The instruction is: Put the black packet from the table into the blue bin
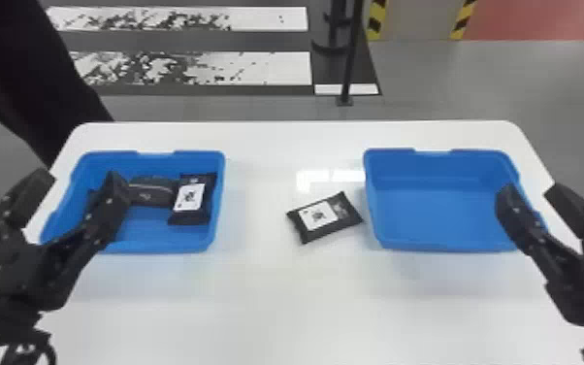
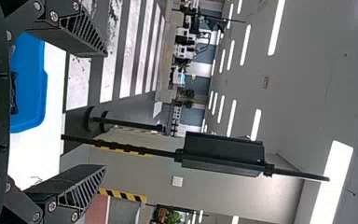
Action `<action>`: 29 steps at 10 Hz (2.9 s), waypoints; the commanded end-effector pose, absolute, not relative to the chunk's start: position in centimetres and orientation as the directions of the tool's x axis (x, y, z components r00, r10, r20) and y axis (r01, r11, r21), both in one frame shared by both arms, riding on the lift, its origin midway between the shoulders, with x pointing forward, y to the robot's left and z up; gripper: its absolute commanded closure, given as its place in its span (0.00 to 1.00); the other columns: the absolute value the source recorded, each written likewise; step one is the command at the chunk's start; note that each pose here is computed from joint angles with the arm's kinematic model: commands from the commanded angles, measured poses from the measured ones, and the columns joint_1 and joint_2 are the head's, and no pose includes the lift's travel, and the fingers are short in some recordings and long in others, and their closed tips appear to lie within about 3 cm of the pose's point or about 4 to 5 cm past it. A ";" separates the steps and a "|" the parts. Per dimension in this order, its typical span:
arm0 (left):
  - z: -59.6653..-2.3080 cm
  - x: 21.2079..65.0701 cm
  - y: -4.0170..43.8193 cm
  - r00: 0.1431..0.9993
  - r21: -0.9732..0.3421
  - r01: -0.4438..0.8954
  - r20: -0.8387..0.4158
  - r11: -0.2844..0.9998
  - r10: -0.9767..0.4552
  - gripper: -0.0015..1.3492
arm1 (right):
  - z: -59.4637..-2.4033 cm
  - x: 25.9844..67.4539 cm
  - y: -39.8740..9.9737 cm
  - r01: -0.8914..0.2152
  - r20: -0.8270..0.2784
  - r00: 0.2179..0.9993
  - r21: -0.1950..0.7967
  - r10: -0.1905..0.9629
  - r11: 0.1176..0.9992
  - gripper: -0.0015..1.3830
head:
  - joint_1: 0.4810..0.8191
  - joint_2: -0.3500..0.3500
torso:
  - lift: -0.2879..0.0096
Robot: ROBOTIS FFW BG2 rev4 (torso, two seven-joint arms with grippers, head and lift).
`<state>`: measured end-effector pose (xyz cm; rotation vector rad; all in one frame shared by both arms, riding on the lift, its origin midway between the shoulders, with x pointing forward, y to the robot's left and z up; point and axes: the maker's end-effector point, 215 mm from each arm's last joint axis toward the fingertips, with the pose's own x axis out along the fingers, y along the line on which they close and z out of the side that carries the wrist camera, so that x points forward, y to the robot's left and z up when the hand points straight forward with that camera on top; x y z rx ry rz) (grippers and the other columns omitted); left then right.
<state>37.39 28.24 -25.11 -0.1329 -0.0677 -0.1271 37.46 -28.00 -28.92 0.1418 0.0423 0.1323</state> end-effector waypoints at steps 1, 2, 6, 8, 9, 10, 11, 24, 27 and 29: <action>-25.2 37.4 28.3 0.990 -0.132 0.130 0.074 0.983 -0.121 0.14 | -28.8 37.5 -28.0 -0.128 -0.031 0.990 0.144 0.134 0.981 0.36 | 0.63 0.51 | 0.60; -25.1 37.4 28.3 0.990 -0.131 0.130 0.076 0.983 -0.121 0.14 | -29.0 37.4 -28.0 -0.128 -0.034 0.990 0.145 0.134 0.981 0.36 | 0.63 0.51 | 0.60; -24.6 37.5 28.2 0.988 -0.126 0.132 0.092 0.983 -0.121 0.14 | -28.9 37.5 -28.0 -0.128 -0.031 0.991 0.144 0.134 0.981 0.36 | 0.63 0.51 | 0.60; -25.2 37.9 26.3 0.983 -0.139 0.173 0.088 0.975 -0.162 0.14 | -28.9 37.5 -28.0 -0.128 -0.030 0.991 0.146 0.134 0.981 0.36 | 0.63 0.50 | 0.60; -25.4 38.4 24.4 0.975 -0.139 0.214 0.091 0.967 -0.203 0.14 | -28.9 37.6 -28.0 -0.128 -0.030 0.991 0.147 0.133 0.981 0.36 | 0.63 0.48 | 0.60; -26.2 39.3 22.4 0.964 -0.136 0.263 0.079 0.955 -0.254 0.13 | -29.0 37.7 -28.1 -0.127 -0.030 0.991 0.148 0.133 0.981 0.36 | 0.63 0.45 | 0.60; -27.2 40.3 20.1 0.946 -0.117 0.322 0.071 0.939 -0.316 0.13 | -29.0 37.9 -28.1 -0.126 -0.028 0.991 0.146 0.132 0.981 0.36 | 0.63 0.42 | 0.60; -47.0 49.0 -0.5 0.562 -0.042 0.781 -0.390 0.624 -0.729 0.14 | -29.4 39.2 -27.4 -0.138 -0.019 0.990 0.149 0.142 0.979 0.36 | 0.63 0.03 | 0.60; -49.0 49.5 -1.8 0.516 -0.086 0.787 -0.450 0.611 -0.729 0.13 | -29.4 39.4 -27.2 -0.142 -0.016 0.989 0.152 0.146 0.978 0.36 | 0.63 0.01 | 0.60; -49.3 49.1 -3.3 0.489 -0.100 0.803 -0.453 0.588 -0.745 0.13 | -29.4 39.5 -27.3 -0.140 -0.016 0.989 0.152 0.144 0.978 0.36 | 0.63 0.00 | 0.60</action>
